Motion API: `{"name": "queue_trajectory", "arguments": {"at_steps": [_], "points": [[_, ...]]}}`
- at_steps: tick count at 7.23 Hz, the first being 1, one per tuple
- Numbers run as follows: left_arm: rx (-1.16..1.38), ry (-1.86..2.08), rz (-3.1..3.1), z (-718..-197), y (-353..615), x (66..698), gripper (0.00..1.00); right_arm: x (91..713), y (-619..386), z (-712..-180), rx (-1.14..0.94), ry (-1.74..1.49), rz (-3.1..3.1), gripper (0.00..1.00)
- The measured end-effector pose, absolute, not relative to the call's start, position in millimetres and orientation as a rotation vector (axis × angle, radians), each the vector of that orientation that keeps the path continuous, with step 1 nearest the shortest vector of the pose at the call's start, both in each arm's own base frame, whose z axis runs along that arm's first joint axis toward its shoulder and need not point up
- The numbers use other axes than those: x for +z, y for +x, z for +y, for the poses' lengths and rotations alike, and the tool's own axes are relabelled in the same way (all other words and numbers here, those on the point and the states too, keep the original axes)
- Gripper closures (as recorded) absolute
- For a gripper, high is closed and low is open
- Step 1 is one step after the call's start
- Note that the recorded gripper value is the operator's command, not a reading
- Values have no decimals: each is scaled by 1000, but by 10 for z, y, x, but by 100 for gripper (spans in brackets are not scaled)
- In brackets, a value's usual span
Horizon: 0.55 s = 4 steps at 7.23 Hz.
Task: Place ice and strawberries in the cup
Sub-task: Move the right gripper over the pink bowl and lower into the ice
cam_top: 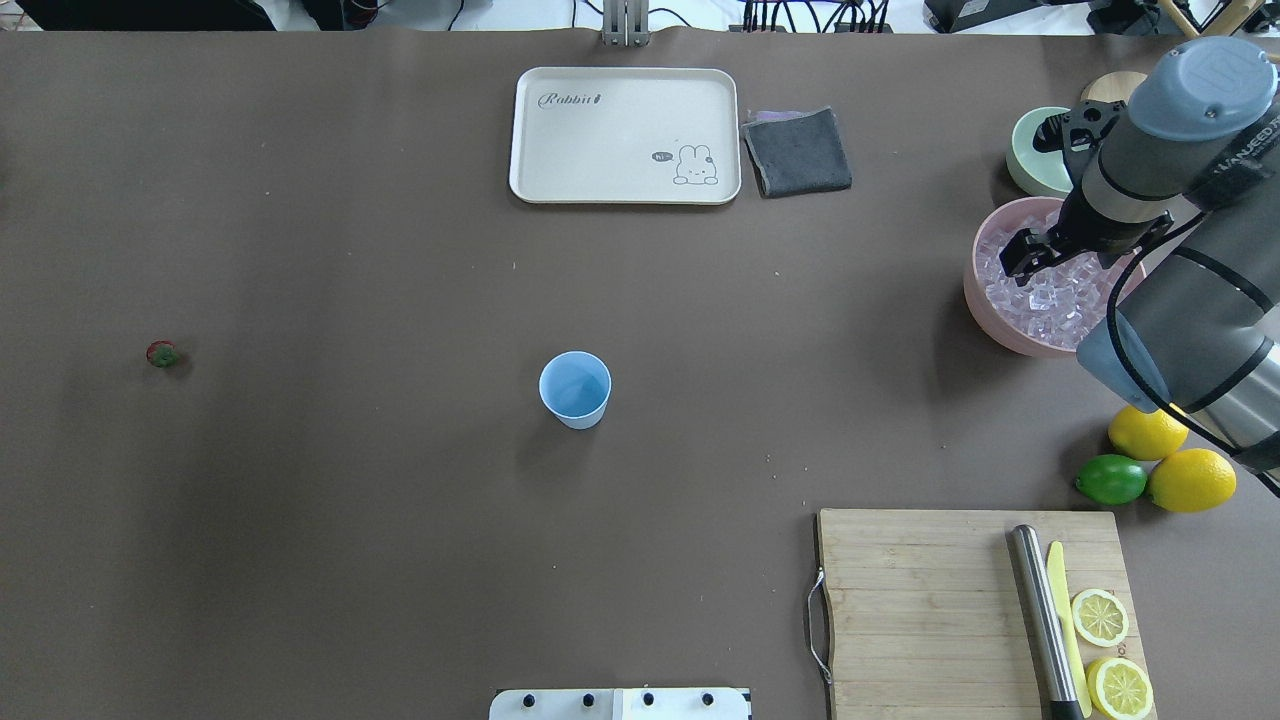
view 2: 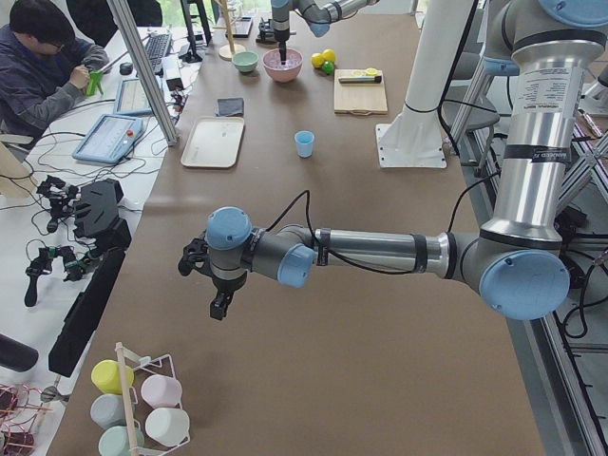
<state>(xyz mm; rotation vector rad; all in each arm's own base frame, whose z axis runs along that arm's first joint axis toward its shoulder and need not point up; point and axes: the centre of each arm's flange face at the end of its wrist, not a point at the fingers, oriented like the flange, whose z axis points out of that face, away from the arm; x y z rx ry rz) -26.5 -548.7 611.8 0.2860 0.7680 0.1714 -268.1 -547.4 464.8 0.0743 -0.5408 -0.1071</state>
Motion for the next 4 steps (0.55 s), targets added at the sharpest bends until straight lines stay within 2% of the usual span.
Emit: {"name": "queue_trajectory", "arguments": {"at_steps": [4], "points": [[186, 287, 770, -5505, -190, 6100, 3, 4820, -2814, -5422, -119, 58, -500, 13]]}}
